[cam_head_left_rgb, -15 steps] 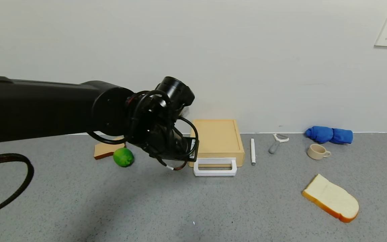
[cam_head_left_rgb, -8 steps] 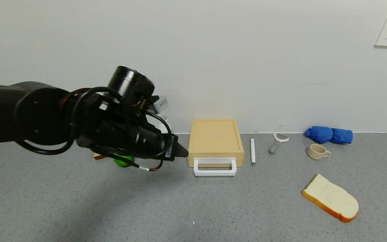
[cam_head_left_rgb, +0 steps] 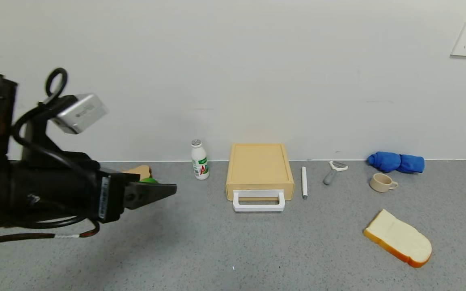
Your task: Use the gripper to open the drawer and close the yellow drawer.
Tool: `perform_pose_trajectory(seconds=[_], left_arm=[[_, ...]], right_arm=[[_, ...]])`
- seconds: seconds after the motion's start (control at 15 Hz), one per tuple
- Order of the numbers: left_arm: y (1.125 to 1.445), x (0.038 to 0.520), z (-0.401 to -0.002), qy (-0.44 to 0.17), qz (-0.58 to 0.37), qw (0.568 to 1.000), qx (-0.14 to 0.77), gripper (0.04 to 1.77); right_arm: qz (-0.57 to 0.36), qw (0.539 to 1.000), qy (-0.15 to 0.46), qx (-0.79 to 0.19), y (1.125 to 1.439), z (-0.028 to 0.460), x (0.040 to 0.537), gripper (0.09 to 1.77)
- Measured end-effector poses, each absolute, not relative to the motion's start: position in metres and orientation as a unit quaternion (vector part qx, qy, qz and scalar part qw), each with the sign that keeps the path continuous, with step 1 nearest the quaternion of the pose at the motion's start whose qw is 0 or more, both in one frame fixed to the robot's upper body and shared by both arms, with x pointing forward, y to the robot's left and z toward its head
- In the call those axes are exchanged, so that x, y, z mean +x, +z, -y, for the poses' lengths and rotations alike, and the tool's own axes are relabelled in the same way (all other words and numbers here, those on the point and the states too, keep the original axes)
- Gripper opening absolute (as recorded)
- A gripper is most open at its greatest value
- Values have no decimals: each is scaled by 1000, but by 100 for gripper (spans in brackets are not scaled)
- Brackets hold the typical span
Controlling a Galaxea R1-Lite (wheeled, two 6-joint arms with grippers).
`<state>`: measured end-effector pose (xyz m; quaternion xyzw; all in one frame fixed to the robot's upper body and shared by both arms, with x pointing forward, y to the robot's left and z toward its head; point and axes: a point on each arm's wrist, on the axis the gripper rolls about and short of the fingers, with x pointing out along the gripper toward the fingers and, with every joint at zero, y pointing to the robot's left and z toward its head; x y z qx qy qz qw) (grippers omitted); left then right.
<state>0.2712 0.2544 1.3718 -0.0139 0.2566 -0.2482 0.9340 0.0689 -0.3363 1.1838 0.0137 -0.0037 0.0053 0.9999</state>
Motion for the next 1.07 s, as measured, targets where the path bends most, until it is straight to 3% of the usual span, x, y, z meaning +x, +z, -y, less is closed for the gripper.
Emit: perform_pose_trajectory(seconds=[0.53,1.07], left_arm=[[1389,147,-309,-236,-102,966,-15,165],[1379,50,-348,12,-2,1000,17,169]], right_arm=[[4,1000,5,14,1184,336,69,171],[4,1000,5,14,1184,336,69,171]])
